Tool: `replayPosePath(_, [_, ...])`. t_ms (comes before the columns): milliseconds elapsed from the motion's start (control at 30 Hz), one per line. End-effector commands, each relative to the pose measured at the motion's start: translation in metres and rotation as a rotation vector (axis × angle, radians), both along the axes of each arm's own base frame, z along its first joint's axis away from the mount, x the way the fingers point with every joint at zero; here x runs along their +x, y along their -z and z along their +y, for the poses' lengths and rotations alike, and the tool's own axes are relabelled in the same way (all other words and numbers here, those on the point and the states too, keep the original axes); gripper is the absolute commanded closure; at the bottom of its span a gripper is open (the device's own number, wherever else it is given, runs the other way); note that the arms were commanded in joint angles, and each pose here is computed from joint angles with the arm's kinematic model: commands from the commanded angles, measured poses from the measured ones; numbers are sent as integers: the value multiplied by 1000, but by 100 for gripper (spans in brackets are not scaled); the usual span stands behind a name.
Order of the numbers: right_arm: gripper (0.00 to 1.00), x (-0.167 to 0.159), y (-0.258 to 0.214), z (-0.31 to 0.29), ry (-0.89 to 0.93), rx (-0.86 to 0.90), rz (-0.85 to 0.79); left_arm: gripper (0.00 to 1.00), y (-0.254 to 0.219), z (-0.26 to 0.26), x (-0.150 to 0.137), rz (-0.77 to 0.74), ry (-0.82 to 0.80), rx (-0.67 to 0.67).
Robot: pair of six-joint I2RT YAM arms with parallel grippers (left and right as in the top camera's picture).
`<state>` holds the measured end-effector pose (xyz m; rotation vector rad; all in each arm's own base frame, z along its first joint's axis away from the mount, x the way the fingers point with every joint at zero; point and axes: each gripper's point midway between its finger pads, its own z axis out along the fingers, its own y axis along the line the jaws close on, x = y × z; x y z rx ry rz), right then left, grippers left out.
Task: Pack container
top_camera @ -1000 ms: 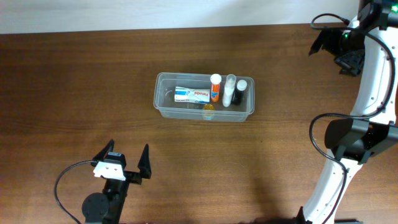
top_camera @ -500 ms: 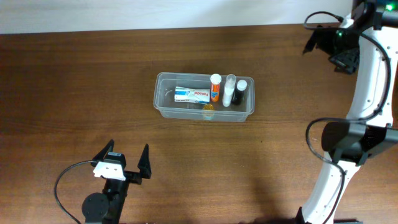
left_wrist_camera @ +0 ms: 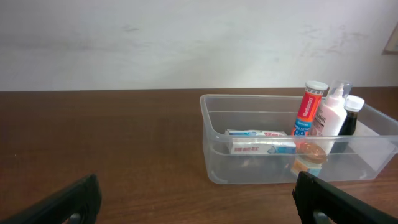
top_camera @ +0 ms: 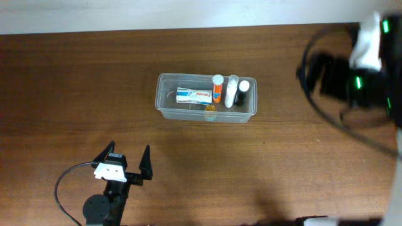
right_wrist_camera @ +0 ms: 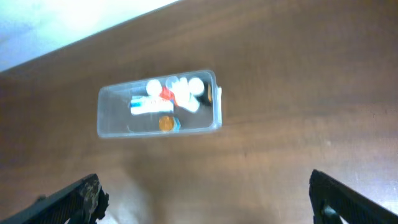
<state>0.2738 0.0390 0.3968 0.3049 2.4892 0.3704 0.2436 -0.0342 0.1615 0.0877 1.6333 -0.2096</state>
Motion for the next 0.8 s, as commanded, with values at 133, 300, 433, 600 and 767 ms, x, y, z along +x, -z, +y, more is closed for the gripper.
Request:
replayPosePath(133, [2,-65,55,-21,59,-106,118,1,1,3,0,1,-17,-5])
replayPosePath(300, [2,-99,72,-36,106,-171,87,1,1,3,0,1,-17,-5])
replayPosePath(433, [2,-99,76,-44,146,-192,-54,1,1,3,0,1,-17,-5])
replayPosePath(600, [1,-80,90,-36,137,-136,-264,0,1,3,0,1,-17,-5])
replayPosePath(767, [2,-59,116,-20,82,-57,-463,1,1,3,0,1,-17,-5])
